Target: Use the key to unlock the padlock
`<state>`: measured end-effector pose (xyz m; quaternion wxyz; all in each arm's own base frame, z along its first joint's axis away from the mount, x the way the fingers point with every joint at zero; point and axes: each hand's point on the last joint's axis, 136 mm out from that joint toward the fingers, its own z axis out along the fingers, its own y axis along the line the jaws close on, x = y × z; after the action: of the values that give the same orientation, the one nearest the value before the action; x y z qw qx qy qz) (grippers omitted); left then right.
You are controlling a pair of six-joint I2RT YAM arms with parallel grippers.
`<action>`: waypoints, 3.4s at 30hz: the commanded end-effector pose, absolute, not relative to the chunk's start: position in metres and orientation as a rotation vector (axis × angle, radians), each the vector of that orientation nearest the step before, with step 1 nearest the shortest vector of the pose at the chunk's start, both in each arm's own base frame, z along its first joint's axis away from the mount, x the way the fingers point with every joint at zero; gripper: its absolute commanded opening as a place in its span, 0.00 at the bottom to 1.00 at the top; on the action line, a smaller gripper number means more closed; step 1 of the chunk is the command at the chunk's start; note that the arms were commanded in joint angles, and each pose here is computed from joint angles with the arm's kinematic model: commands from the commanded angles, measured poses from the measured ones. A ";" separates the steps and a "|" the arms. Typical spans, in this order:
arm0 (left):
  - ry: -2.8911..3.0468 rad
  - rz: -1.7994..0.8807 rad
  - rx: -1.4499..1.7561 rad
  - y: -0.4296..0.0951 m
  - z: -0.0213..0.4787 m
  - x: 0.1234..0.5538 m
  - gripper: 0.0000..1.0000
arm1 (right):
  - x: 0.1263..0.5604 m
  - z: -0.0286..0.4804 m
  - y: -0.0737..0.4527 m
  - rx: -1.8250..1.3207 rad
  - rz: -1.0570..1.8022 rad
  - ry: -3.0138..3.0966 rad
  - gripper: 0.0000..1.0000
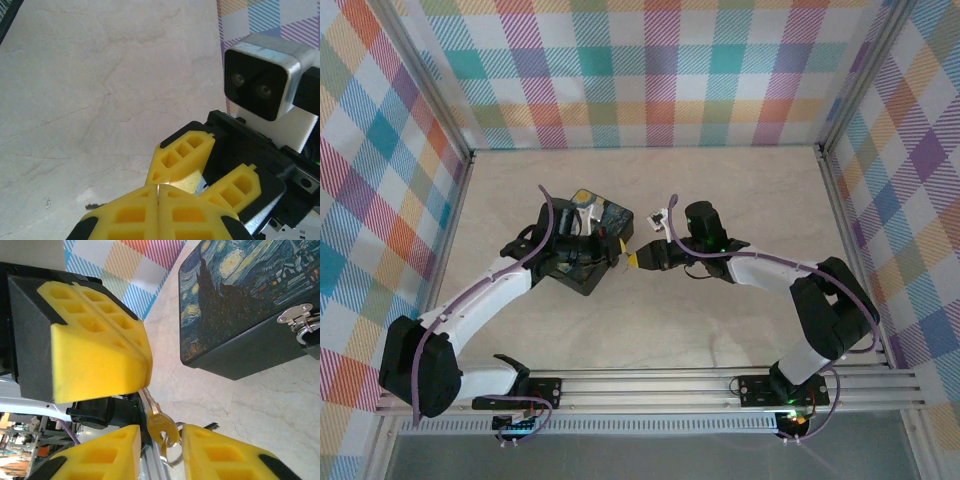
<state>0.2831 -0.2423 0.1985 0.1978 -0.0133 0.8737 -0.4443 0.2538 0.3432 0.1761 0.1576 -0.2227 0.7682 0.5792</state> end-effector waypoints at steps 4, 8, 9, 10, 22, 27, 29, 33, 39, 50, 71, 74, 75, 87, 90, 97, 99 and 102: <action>2.384 -1.307 -0.025 -0.242 0.214 0.282 0.00 | 0.251 0.198 0.340 -0.660 1.720 2.082 0.23; 2.376 -1.323 -0.024 -0.243 0.215 0.281 0.00 | 0.250 0.202 0.339 -0.656 1.737 2.052 0.22; 2.375 -1.328 -0.024 -0.243 0.215 0.280 0.00 | 0.250 0.204 0.339 -0.656 1.740 2.047 0.22; 2.374 -1.332 -0.024 -0.243 0.215 0.280 0.00 | 0.250 0.205 0.339 -0.656 1.743 2.043 0.22; 2.377 -1.332 -0.033 -0.244 0.213 0.282 0.00 | 0.250 0.210 0.340 -0.650 1.779 2.018 0.05; 2.379 -1.319 -0.042 -0.243 0.211 0.284 0.00 | 0.251 0.218 0.339 -0.617 1.817 1.962 0.00; 2.378 -1.312 -0.044 -0.243 0.212 0.286 0.00 | 0.252 0.219 0.339 -0.603 1.826 1.957 0.00; 2.394 -1.293 -0.062 -0.240 0.211 0.290 0.20 | 0.257 0.214 0.336 -0.575 1.768 1.994 0.00; 2.411 -1.274 -0.104 -0.236 0.215 0.293 0.49 | 0.261 0.203 0.326 -0.576 1.542 2.089 0.00; 2.509 -1.297 -0.442 -0.236 0.203 0.307 0.55 | 0.250 0.198 0.333 -0.764 1.050 2.040 0.00; 2.569 -1.208 -0.688 -0.219 0.188 0.299 0.45 | 0.269 0.216 0.356 -0.787 0.741 1.799 0.00; 2.572 -1.208 -0.697 -0.220 0.186 0.301 0.45 | 0.270 0.217 0.359 -0.800 0.722 1.781 0.00; 2.569 -1.212 -0.705 -0.220 0.185 0.302 0.45 | 0.271 0.216 0.360 -0.807 0.710 1.779 0.00; 2.578 -1.159 -0.742 -0.215 0.172 0.304 0.30 | 0.271 0.201 0.383 -0.883 0.555 1.729 0.00; 2.579 -1.151 -0.748 -0.213 0.171 0.304 0.25 | 0.272 0.201 0.383 -0.874 0.552 1.723 0.00; 2.581 -1.131 -0.743 -0.210 0.169 0.303 0.11 | 0.272 0.199 0.381 -0.873 0.514 1.718 0.00; 2.578 -1.134 -0.744 -0.210 0.168 0.303 0.08 | 0.272 0.198 0.381 -0.875 0.505 1.720 0.00; 2.577 -1.124 -0.747 -0.208 0.166 0.304 0.03 | 0.271 0.198 0.381 -0.878 0.496 1.721 0.00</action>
<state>0.3048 -0.2193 0.1745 0.1137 -0.2453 0.8761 -0.3993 0.2671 0.3773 0.1838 0.5189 -0.3781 0.7368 0.2120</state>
